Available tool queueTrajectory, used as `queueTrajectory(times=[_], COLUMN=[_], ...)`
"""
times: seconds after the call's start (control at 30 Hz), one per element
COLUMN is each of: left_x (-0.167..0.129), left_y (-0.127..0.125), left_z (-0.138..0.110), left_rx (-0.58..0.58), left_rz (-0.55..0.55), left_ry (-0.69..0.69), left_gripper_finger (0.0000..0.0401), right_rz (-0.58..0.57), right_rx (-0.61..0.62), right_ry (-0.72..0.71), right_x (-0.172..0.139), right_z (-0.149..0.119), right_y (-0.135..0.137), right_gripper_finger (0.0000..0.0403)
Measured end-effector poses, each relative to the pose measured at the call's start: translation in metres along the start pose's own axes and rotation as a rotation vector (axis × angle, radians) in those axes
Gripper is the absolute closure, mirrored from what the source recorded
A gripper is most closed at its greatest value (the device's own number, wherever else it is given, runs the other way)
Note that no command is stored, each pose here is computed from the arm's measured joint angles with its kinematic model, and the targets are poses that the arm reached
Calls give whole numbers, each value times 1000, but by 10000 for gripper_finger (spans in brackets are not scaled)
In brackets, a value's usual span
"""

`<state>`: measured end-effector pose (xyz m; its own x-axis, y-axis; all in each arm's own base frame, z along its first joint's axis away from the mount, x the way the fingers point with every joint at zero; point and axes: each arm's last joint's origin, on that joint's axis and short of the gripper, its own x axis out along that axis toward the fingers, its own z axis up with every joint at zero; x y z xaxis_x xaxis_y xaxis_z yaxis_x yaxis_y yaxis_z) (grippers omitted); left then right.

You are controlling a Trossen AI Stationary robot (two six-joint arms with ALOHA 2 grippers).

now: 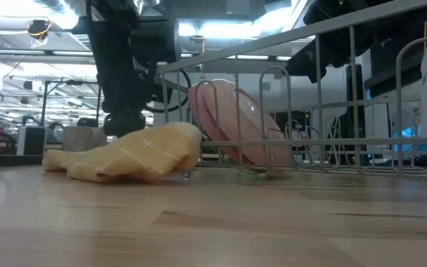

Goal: Sort dishes
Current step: Put the orange patterned white plate into the dish rack

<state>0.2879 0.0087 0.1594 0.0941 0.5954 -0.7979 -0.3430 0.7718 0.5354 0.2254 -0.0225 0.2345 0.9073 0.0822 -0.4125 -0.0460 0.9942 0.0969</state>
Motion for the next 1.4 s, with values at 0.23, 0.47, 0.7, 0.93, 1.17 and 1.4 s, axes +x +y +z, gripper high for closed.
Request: queueTrajectory(times=[0.23, 0.47, 0.7, 0.93, 1.17, 1.4], left_x=[0, 2, 6, 7, 16, 18], left_y=[-1, 1, 6, 5, 4, 2], left_z=[4, 5, 6, 8, 0, -4], left_rx=[1, 21, 11, -2, -11, -37], left_rz=[-13, -13, -8, -72, -67, -47], left_ry=[-31, -30, -18, -18, -7, -10], left_gripper_finger=[265, 265, 265, 265, 265, 265], right_rz=[0, 0, 0, 0, 1, 2], right_rx=[2, 4, 5, 4, -6, -12], right_ry=[8, 22, 23, 17, -32, -63], right_x=[0, 0, 0, -2, -14, -25], right_z=[-1, -2, -2, -1, 5, 9], right_y=[0, 0, 0, 0, 3, 5], right_gripper_finger=[260, 260, 260, 260, 260, 260])
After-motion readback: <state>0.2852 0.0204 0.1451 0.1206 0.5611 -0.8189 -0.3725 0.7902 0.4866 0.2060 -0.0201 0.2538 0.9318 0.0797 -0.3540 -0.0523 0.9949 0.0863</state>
